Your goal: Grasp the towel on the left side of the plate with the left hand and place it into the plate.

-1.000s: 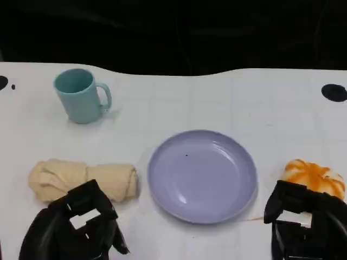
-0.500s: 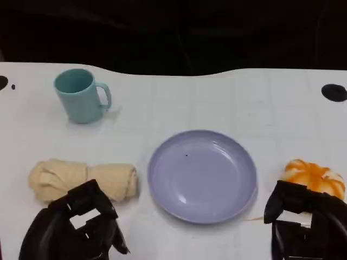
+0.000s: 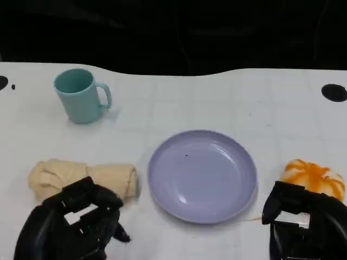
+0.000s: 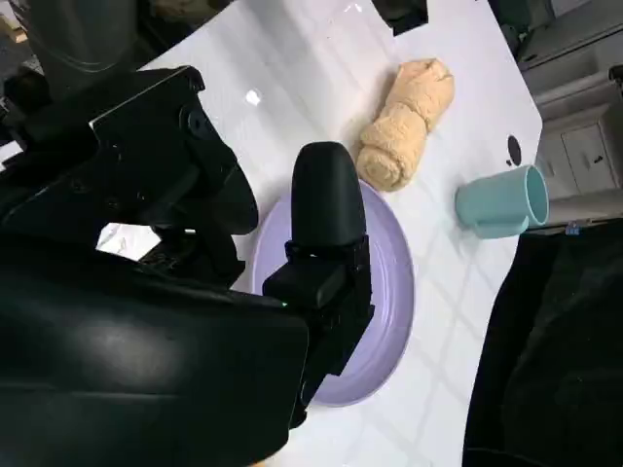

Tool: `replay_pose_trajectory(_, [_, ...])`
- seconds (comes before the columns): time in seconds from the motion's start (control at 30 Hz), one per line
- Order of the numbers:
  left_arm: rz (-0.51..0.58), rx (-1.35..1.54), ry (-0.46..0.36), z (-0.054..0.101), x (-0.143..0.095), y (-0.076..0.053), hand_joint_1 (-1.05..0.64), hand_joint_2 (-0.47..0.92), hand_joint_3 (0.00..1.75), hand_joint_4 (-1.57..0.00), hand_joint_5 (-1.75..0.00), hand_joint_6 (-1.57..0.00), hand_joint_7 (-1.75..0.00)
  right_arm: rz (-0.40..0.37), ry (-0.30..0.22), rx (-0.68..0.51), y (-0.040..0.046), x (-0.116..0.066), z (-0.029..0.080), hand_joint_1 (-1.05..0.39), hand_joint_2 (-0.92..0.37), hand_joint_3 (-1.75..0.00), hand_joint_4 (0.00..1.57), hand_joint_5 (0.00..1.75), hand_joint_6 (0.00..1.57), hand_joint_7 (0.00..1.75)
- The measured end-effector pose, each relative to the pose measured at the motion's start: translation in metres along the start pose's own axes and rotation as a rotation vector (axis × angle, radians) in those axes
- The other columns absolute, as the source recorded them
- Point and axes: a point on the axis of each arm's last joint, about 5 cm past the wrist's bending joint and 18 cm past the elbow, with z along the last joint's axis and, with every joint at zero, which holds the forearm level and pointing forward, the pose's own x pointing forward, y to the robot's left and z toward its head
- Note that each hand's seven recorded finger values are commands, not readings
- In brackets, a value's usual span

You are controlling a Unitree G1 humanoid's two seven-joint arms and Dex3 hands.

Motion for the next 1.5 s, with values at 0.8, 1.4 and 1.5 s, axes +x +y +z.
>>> replay_pose_trajectory(0.8, [0.035,1.354,-0.054,0.053,0.026,-0.004,-0.55,0.85,0.00,-0.41,-0.14,-0.34,0.00,0.016,-0.012,-0.001,0.0036,0.003,0.002,0.05,-0.56,-1.43,0.80,1.75,0.59,1.75])
replay_pose_trajectory(1.4, [-0.068,1.776,0.237,0.030,0.096,-0.008,-0.52,0.85,0.00,-0.44,-0.10,-0.33,-0.01,0.009,-0.010,0.001,0.0058,0.000,0.003,0.02,-0.55,-1.43,0.81,1.75,0.59,1.75])
replay_pose_trajectory(1.5, [-0.103,1.805,0.303,0.020,0.108,-0.002,-0.50,0.85,0.00,-0.48,-0.10,-0.36,-0.02,0.008,-0.015,0.002,0.0063,0.000,0.004,0.01,-0.55,-1.43,0.80,1.75,0.59,1.75])
